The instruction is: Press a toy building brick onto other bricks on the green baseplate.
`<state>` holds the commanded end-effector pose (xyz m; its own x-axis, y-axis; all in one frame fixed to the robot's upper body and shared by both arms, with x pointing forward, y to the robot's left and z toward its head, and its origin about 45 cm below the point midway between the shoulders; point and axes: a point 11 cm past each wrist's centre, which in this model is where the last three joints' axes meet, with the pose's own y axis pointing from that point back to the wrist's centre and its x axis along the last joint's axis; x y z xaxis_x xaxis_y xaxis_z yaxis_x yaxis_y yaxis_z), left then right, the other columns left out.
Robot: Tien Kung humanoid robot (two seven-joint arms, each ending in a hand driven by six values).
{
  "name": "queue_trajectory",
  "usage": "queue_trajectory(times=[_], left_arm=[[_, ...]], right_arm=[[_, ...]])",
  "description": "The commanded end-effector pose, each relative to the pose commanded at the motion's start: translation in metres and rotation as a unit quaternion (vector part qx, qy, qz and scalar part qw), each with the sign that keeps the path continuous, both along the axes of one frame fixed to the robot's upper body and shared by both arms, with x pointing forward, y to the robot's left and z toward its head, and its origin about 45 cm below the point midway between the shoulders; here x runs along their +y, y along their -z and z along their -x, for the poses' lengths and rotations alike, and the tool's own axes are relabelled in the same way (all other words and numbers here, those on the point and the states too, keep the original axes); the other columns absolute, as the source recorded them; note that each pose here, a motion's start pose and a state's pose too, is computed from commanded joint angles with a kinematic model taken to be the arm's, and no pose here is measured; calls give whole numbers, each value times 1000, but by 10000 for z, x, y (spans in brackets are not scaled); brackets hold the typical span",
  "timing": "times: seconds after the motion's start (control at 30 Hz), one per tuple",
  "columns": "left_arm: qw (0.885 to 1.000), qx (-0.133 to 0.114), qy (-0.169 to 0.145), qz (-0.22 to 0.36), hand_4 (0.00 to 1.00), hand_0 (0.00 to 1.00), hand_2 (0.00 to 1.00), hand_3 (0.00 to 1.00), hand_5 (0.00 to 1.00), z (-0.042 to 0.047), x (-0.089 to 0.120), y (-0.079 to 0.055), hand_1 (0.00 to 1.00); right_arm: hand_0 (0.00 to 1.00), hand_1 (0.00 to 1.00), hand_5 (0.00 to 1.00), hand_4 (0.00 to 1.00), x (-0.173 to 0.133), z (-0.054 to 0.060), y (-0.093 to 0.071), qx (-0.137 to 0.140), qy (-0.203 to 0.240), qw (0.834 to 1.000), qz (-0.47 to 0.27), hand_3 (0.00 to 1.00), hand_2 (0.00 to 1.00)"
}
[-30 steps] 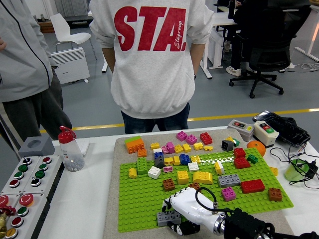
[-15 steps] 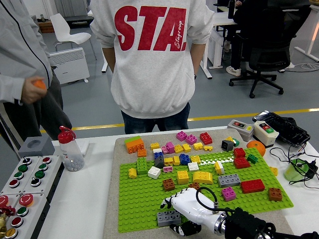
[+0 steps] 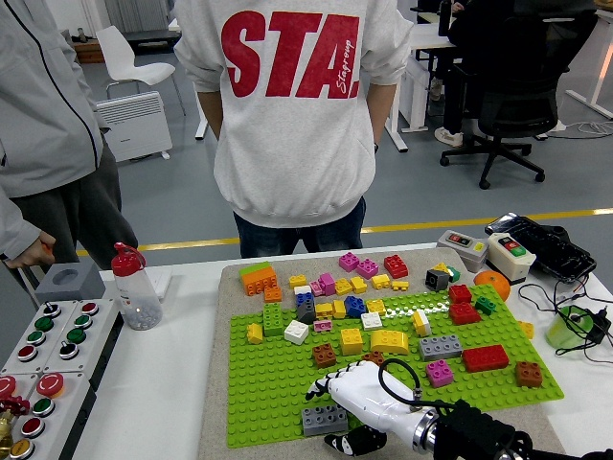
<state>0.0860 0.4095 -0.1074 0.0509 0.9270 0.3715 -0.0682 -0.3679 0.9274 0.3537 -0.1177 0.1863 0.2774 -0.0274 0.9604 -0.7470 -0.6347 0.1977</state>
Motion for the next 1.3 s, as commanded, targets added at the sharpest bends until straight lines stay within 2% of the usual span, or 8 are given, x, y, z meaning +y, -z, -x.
queue_trajectory(times=[0.37, 0.4, 0.57, 0.6, 0.77, 0.8, 1.3], left_arm=[[1000, 2, 0, 0, 294, 658, 680, 579, 998, 21, 4, 3, 686], [1000, 2, 0, 0, 293, 659, 680, 580, 998, 19, 5, 2, 684], [1000, 0, 0, 0, 293, 659, 680, 580, 998, 6, 8, -1, 684], [1000, 0, 1, 0, 292, 658, 680, 578, 998, 1, 8, -2, 684], [1000, -3, 1, 0, 292, 658, 680, 578, 998, -22, 11, -7, 684], [1000, -3, 1, 0, 292, 659, 681, 579, 998, -26, 12, -8, 684], [1000, -4, 1, 0, 293, 660, 681, 579, 998, -43, 11, -12, 684]], right_arm=[[673, 703, 304, 797, 10, 88, -250, -17, -11, 999, -50, 812, 759], [653, 679, 278, 659, 17, 106, -272, -20, -14, 998, -61, 718, 698], [653, 679, 278, 659, 53, 188, -347, -26, -34, 993, -109, 718, 698], [626, 641, 225, 411, 62, 203, -348, -24, -39, 992, -113, 575, 624], [626, 641, 225, 411, 92, 245, -305, -8, -52, 992, -110, 575, 624], [666, 652, 243, 385, 96, 248, -291, -5, -54, 993, -107, 570, 619], [677, 658, 266, 367, 148, 254, -64, 29, -56, 996, -60, 572, 620]])
